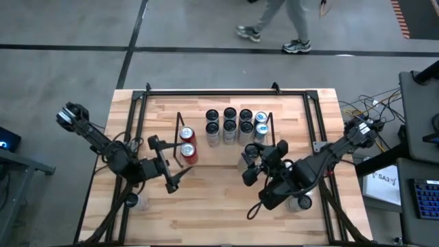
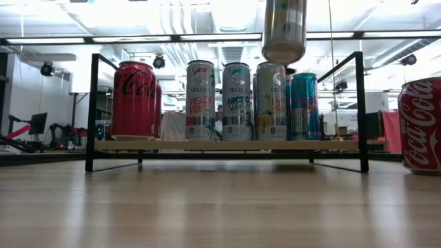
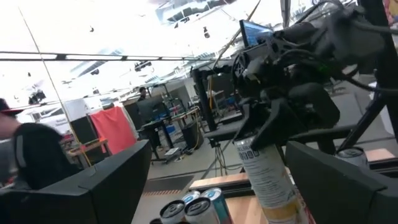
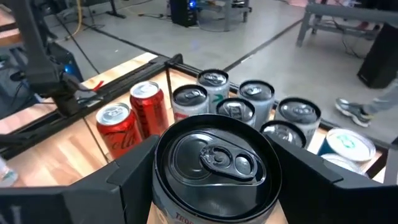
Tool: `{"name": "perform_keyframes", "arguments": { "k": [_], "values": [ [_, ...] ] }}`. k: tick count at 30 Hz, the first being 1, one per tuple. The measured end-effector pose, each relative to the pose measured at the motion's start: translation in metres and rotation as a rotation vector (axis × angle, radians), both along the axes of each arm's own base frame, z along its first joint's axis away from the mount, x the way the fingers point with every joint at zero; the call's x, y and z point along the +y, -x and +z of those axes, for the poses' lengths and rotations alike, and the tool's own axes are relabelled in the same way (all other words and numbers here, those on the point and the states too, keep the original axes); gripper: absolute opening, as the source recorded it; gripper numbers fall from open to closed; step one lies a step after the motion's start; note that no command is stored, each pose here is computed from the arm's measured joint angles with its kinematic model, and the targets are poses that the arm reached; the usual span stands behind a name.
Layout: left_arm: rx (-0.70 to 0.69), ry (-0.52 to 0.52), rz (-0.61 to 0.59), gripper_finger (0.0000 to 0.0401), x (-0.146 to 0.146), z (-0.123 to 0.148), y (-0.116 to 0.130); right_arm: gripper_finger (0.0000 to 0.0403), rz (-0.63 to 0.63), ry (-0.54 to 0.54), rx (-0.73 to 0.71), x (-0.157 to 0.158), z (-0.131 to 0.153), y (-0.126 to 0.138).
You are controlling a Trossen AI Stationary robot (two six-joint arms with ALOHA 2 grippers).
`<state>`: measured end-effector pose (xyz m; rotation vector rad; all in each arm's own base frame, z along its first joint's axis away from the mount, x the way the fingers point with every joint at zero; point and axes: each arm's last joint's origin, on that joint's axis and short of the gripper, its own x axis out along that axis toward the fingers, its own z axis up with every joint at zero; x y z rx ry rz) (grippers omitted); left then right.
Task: Place canned beverage on shelf
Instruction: Put the white and yellow soda can on the shelf aligned with the other white and yellow soda can
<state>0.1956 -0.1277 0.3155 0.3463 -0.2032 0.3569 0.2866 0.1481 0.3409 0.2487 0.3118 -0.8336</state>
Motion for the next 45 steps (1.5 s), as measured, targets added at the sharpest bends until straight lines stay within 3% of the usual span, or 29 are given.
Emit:
{"name": "perform_keyframes", "arguments": {
  "k": [16,26,45],
  "values": [
    [0.002,0.028,0.028,0.0355,0.006,-0.002,0.006,0.0249,-0.11,-0.017,0.112,-0.012,-0.056,-0.04],
    [0.035,0.042,0.112,0.0355,0.008,-0.004,0.007,0.0249,-0.177,0.022,0.092,-0.02,-0.069,-0.038],
    [0.036,0.039,0.112,0.0355,0.007,-0.004,0.006,0.0249,-0.236,0.036,0.073,-0.026,-0.095,-0.032]
  ]
}}
